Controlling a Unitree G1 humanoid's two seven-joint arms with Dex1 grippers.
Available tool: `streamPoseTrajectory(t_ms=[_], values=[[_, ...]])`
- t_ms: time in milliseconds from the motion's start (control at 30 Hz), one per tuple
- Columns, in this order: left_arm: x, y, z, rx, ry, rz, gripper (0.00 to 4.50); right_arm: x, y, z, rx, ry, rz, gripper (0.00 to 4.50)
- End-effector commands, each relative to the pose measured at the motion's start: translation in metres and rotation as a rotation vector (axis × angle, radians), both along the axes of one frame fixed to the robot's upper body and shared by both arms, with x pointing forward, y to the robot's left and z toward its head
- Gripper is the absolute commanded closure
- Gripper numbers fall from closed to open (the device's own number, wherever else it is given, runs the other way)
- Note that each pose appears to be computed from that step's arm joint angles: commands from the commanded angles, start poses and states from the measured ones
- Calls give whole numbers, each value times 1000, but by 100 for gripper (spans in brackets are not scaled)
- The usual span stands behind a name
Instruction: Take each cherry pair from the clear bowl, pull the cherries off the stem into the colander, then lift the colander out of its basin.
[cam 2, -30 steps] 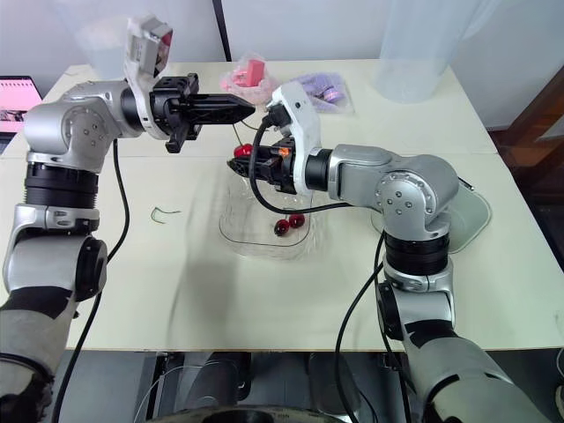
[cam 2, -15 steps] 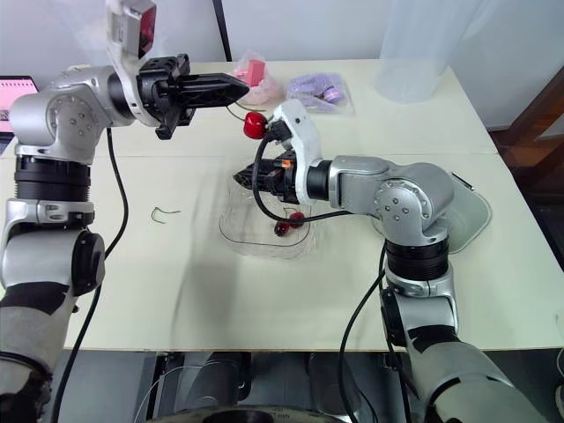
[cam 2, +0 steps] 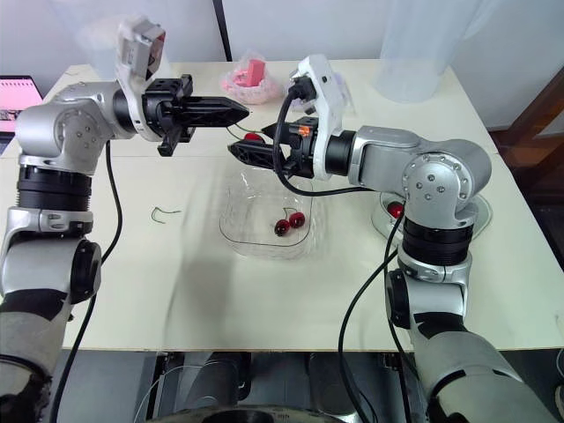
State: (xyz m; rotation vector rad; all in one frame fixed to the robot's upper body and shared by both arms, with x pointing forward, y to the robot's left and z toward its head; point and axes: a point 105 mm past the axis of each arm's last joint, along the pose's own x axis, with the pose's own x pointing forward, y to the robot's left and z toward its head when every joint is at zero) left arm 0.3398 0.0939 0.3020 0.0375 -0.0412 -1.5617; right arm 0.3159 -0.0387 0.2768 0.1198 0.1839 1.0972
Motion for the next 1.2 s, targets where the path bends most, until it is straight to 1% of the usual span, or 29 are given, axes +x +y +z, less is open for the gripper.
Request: streamPoseTrajectory(t_ms=[33,333,433,567,600,633,667,833,1033,1200], values=[[-7,-1,14,-9,-68,-21,450,-7,7,12,28,-33,43,6],[-7,0,16,-21,-75,-8,450,-10,11,2,3,-7,70,6],[-7,0,16,-20,-75,-7,450,-8,11,2,6,-8,63,80],[-6,0,16,-20,-74,-4,450,-9,12,2,1,-15,65,271],[-6,0,15,-20,-74,-5,450,-9,12,1,-1,-15,64,333],[-6,1,15,-19,-73,-5,450,-9,12,1,-2,-15,64,371],[-6,1,15,-19,-74,-5,450,-9,12,1,-2,-13,61,381],[-5,1,18,-23,-80,-3,450,-9,10,-6,-33,-6,54,382],[-3,1,32,-77,-77,3,450,-11,9,-27,-115,15,48,382],[-2,3,37,-93,-75,10,450,-13,8,-35,-133,28,50,382]])
